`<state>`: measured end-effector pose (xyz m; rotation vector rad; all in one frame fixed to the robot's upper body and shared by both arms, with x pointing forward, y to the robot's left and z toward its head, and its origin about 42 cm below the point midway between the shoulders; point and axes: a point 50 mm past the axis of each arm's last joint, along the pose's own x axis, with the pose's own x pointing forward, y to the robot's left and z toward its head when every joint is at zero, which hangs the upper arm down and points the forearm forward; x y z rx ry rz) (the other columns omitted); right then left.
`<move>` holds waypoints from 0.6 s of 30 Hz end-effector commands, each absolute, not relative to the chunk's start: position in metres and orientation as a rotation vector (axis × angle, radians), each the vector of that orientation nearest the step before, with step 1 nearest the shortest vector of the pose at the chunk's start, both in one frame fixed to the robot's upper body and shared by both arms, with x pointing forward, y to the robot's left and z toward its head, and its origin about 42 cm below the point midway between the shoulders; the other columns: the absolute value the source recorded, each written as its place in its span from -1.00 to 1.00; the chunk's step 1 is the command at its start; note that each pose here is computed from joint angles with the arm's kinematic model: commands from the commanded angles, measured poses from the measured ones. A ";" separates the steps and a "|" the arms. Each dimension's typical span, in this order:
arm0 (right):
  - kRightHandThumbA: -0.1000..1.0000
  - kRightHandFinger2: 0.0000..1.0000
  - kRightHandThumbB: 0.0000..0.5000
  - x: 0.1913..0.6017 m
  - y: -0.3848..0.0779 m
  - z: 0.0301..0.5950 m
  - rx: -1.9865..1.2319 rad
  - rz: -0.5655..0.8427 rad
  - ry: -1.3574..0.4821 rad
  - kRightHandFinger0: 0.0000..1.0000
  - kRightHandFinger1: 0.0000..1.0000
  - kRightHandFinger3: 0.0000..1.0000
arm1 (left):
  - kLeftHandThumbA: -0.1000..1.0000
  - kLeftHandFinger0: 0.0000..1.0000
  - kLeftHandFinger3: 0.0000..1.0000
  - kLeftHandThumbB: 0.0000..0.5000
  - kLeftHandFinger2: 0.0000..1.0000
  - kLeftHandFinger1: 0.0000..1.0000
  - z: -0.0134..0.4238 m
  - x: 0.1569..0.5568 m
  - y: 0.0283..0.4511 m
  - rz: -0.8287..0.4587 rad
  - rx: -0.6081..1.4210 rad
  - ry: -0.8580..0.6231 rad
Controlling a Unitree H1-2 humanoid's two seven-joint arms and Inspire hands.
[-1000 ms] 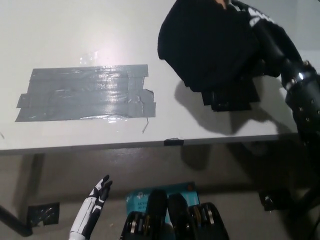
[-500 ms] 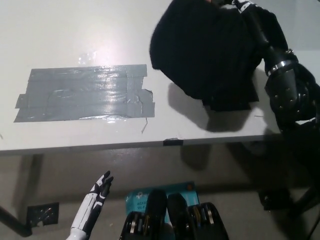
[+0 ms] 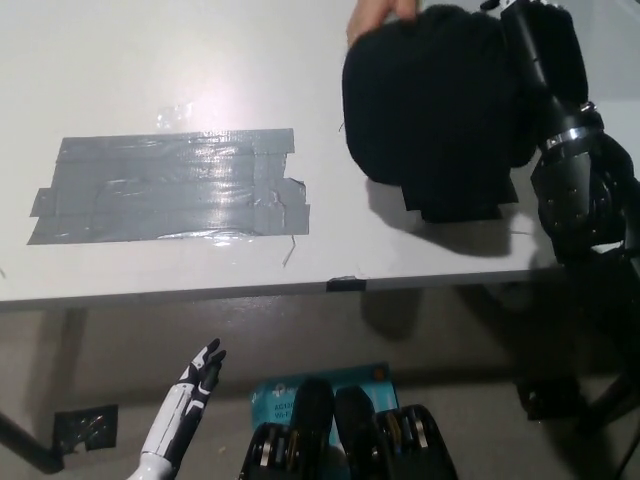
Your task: A person hands a black t-shirt to the robot and rhe robot picks it up with its right hand and places it on the black spot on the desk infron tof it
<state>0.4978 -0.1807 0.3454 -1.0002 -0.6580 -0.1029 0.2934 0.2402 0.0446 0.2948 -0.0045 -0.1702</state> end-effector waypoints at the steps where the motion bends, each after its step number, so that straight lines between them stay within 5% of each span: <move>1: -1.00 0.88 -0.27 0.501 -0.178 0.421 -0.976 -0.259 -0.963 -0.99 0.07 0.99 | 1.00 1.00 1.00 1.00 1.00 1.00 0.054 0.298 0.248 -0.175 0.319 -0.057; 6: -1.00 0.77 -0.39 0.522 -0.179 0.428 -0.986 -0.234 -0.927 -1.00 -0.02 0.97 | 1.00 1.00 1.00 1.00 1.00 1.00 0.055 0.299 0.248 -0.179 0.317 -0.052; 12: -1.00 0.97 -0.24 0.550 -0.169 0.419 -1.165 -0.188 -0.853 -1.00 -0.01 0.96 | 1.00 1.00 1.00 1.00 1.00 1.00 0.058 0.301 0.246 -0.169 0.324 -0.044; 14: -1.00 0.77 -0.34 0.561 -0.170 0.398 -1.266 -0.104 -0.796 -1.00 -0.16 0.80 | 1.00 1.00 1.00 1.00 1.00 1.00 0.060 0.301 0.244 -0.171 0.330 -0.052; 18: -1.00 0.84 -0.20 0.573 -0.171 0.374 -1.395 -0.046 -0.716 -0.95 0.02 0.67 | 1.00 1.00 1.00 1.00 1.00 1.00 0.063 0.303 0.246 -0.171 0.333 -0.060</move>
